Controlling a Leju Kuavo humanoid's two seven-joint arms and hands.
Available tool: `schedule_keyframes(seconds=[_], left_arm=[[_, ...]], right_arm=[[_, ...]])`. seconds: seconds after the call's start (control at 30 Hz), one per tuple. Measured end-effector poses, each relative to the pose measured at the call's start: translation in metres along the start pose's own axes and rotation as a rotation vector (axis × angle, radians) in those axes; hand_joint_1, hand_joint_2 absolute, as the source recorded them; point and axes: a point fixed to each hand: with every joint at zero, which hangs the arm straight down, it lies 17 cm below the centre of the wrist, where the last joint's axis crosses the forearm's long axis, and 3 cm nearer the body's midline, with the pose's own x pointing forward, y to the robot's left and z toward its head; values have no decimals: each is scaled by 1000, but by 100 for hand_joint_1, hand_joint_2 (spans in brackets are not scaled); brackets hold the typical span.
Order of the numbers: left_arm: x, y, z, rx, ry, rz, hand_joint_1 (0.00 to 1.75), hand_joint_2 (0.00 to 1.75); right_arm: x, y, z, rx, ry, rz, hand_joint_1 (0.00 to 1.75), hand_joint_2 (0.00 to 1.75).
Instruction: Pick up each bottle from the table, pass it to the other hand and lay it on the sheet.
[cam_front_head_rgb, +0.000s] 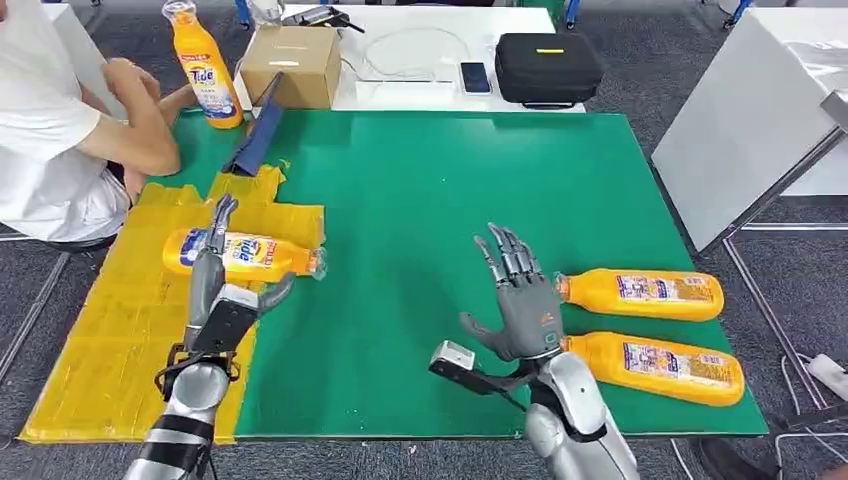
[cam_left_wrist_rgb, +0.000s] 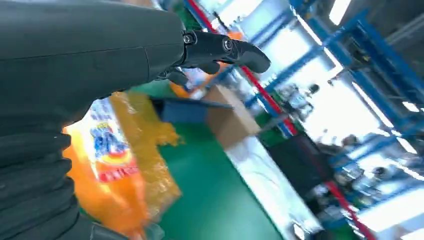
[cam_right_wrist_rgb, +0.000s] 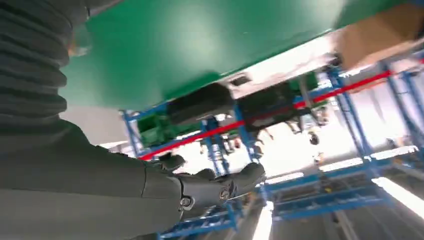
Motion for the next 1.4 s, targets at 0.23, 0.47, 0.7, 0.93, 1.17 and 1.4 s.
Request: schedule_keyframes(seconds=[0.23, 0.47, 0.7, 0.93, 1.17, 1.4], left_arm=[[20, -19, 12, -91, -1, 145, 0, 175], [36, -36, 15, -135, -32, 151, 0, 175], [42, -43, 15, -149, -42, 151, 0, 175], [52, -48, 11, -158, -64, 178, 0, 175], [59, -48, 4, -154, -88, 201, 0, 175], [58, -49, 0, -151, -87, 212, 0, 175]], right_arm=[[-76, 1, 13, 105, 104, 117, 0, 175], [-149, -26, 20, 126, 199, 173, 0, 175], [-184, -35, 31, 151, 247, 218, 0, 175], [-244, -53, 39, 197, 317, 244, 0, 175], [-282, -48, 56, 288, 348, 234, 0, 175], [-305, -42, 71, 343, 393, 230, 0, 175]])
